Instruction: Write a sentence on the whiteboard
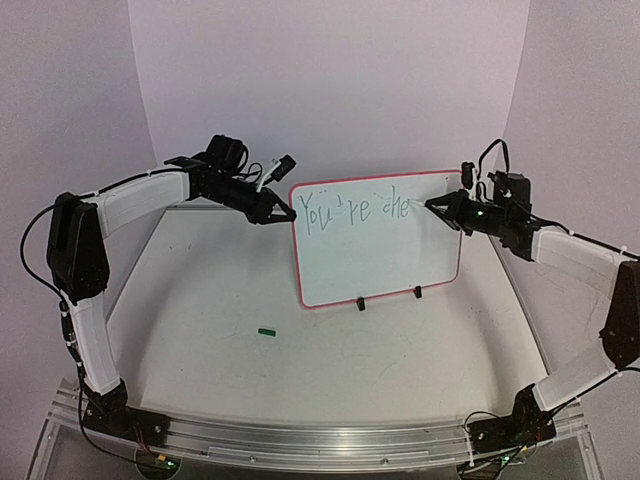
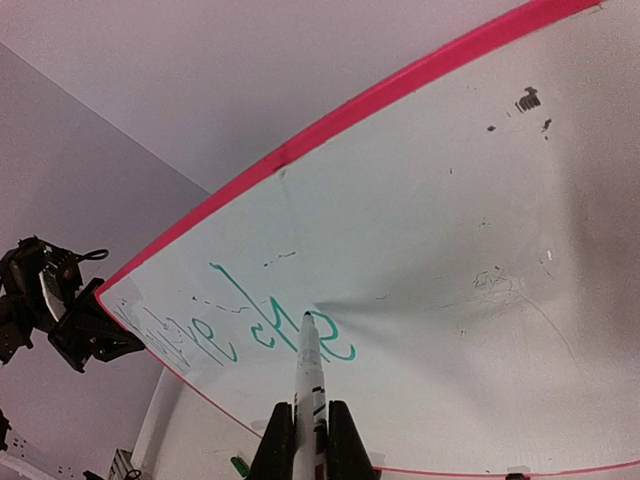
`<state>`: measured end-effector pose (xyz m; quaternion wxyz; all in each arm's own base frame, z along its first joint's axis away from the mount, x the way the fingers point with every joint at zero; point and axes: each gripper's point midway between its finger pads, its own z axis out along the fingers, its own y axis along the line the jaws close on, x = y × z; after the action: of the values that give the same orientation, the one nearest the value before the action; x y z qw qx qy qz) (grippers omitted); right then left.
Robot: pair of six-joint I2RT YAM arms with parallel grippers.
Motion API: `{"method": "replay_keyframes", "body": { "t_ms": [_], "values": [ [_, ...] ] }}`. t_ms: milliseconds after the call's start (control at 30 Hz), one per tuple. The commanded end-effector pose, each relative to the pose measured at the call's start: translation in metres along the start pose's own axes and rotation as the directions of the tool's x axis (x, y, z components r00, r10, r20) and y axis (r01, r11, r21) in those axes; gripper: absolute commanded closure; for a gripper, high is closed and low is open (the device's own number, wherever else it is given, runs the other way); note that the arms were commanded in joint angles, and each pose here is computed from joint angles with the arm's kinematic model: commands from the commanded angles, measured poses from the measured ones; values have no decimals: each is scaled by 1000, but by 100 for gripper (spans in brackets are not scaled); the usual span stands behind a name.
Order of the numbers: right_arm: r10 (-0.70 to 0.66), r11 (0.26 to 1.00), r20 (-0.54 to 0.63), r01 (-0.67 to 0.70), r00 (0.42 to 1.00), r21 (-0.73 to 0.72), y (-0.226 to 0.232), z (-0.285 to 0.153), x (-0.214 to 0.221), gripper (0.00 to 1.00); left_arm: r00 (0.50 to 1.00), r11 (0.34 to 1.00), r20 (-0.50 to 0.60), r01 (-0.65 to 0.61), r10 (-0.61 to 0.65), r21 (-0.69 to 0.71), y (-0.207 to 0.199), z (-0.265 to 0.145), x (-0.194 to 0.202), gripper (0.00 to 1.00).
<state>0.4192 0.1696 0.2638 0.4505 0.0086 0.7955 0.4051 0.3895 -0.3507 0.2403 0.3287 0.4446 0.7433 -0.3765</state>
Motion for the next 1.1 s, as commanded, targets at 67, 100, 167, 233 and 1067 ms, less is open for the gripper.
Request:
{"method": "replay_keyframes", "body": {
  "t_ms": [67,100,167,233,1067],
  "values": [
    [-33,999,59,35,998,-32,12,4,-26,100,998,999,-63,-6,4,-33,5,8,15,100],
    [-32,999,62,33,998,-26,11,4,-26,100,998,999,-62,-6,4,-34,5,8,14,100],
    [-27,1000,71,28,997,-11,8,3,-27,100,998,999,-63,-4,2,-33,5,8,15,100],
    [-22,1000,83,21,996,9,5,1,-28,100,998,999,-63,-5,3,-33,5,8,15,100],
    [48,997,15,-49,999,61,-22,-3,15,100,998,1000,-62,-11,9,-29,3,7,16,100]
  ]
}}
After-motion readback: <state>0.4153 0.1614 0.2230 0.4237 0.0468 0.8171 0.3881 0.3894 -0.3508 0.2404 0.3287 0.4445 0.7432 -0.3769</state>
